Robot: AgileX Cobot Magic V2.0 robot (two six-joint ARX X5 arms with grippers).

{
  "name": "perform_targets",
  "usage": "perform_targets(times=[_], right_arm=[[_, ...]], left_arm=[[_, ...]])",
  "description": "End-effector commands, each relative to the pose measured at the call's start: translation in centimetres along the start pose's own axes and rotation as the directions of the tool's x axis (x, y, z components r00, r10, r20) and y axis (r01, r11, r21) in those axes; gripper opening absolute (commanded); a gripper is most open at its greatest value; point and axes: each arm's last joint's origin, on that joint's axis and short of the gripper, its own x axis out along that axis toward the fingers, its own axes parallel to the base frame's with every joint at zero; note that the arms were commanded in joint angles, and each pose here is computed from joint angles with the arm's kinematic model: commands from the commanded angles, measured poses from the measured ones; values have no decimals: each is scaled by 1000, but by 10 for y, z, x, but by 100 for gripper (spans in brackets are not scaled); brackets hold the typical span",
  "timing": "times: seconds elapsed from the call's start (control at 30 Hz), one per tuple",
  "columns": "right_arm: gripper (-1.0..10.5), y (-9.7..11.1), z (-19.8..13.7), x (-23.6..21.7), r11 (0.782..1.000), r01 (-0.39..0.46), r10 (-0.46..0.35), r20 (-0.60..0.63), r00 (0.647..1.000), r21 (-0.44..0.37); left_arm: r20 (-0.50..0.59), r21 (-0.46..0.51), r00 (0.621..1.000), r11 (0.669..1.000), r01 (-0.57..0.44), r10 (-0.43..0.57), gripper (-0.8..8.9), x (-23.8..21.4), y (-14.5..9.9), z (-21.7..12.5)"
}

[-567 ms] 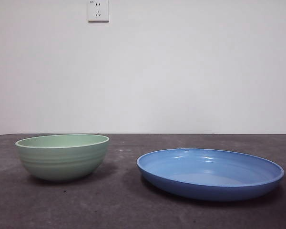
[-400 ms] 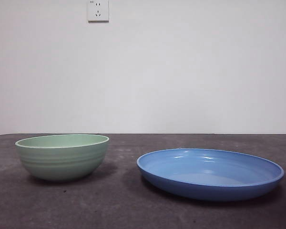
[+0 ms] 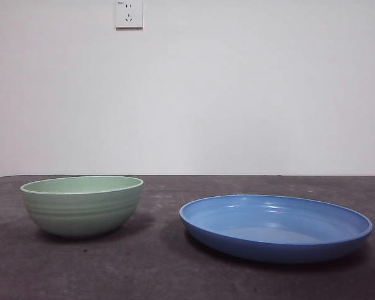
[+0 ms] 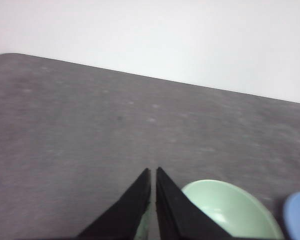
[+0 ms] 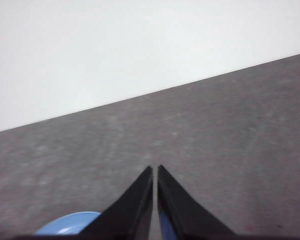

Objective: Place the green bowl on the blue plate

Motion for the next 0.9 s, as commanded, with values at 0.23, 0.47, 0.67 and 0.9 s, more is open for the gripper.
perform_targets(times=[0.23,0.47,0.67,0.9], right_arm=[[12,27,51,-14,979,-189,197,-121,973,72],[12,40,74,-15,944,-300,326,-255,910,135],[12,46,82,-9,910,-383,414,-350,840,156],[12,46,75,2,895,-426,437,-463,771,135]], left_arm=[[-127,-27,970,978,205,-207,17,-2,-23,65],[-251,-90,897,931,354,-365,17,4,-37,97],[-354,-139,809,882,450,-469,17,17,-48,110],[-455,-217,683,815,538,-572,18,35,-57,106]])
